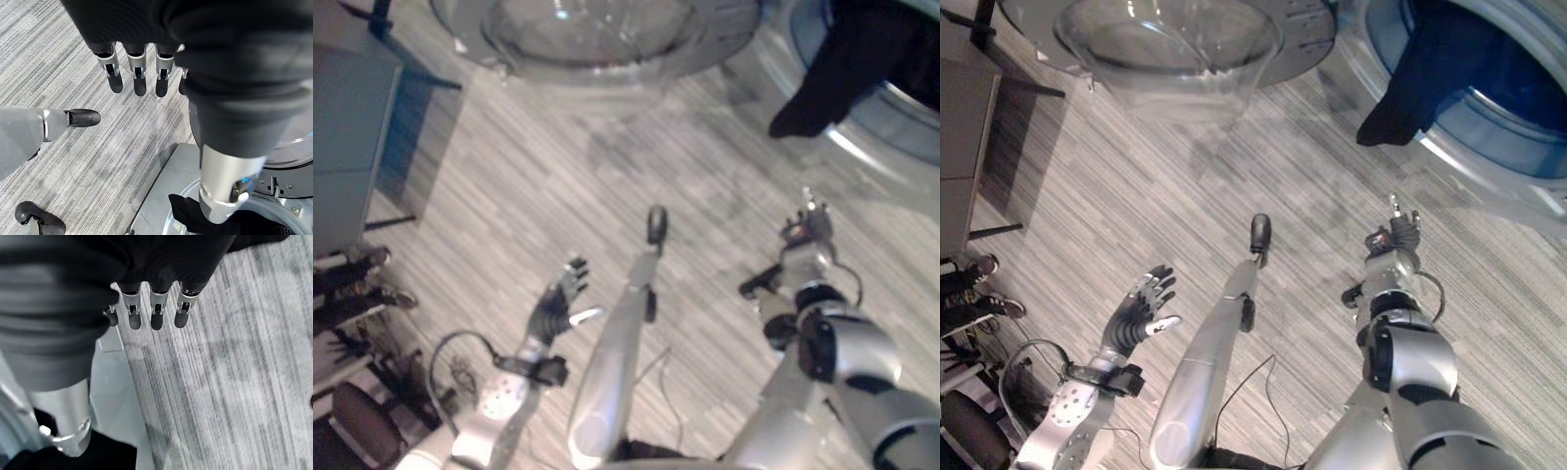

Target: Grab the laundry basket,head to the washer,open it,put in the laundry and shut it.

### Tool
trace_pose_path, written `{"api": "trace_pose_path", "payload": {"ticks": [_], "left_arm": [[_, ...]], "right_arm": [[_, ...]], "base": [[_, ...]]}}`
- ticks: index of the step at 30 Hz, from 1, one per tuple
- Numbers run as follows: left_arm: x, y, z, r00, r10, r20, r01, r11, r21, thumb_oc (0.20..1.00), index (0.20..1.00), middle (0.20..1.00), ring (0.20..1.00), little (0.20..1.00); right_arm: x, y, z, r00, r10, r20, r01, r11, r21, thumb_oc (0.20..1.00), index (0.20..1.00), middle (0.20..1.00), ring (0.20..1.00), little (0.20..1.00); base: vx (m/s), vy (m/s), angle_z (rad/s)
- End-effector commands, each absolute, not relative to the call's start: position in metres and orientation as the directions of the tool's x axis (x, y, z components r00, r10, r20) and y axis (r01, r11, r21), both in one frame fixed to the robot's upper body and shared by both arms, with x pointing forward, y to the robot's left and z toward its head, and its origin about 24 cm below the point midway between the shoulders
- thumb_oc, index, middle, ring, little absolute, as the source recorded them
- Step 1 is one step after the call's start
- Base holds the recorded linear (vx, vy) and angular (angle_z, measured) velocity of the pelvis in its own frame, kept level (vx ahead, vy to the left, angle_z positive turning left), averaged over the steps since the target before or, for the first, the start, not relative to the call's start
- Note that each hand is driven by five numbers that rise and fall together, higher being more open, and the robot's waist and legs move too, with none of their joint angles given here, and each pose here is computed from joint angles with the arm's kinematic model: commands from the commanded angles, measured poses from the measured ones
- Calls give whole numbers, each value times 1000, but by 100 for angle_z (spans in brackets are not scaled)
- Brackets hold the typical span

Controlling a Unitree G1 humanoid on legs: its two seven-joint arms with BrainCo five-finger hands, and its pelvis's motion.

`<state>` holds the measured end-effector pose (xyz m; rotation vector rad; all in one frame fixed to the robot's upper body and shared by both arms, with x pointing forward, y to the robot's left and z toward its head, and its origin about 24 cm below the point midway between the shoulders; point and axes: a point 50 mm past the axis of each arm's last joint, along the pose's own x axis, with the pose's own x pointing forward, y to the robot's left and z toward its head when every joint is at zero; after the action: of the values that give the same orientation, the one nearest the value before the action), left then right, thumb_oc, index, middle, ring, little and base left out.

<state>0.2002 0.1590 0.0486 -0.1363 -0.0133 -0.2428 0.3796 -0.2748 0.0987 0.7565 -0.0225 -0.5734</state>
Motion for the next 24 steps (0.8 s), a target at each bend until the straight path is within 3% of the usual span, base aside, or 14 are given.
{"api": "trace_pose_path", "payload": {"ticks": [1,13,24], "left_arm": [[199,151,68,951,-276,139,298,938,-179,1000,1000,1000,1000,1000],[197,153,73,946,-288,150,315,925,-213,1000,1000,1000,1000,1000],[197,160,76,951,-264,160,294,932,-210,1000,1000,1000,1000,1000]], "right_arm": [[373,-296,109,846,-524,-97,430,564,705,1000,1000,1000,1000,1000],[393,-274,148,899,-438,23,315,681,661,1000,1000,1000,1000,1000],[400,-275,194,884,-444,147,264,733,628,1000,1000,1000,1000,1000]], "base": [[0,0,0],[0,3,0],[0,11,1]]}}
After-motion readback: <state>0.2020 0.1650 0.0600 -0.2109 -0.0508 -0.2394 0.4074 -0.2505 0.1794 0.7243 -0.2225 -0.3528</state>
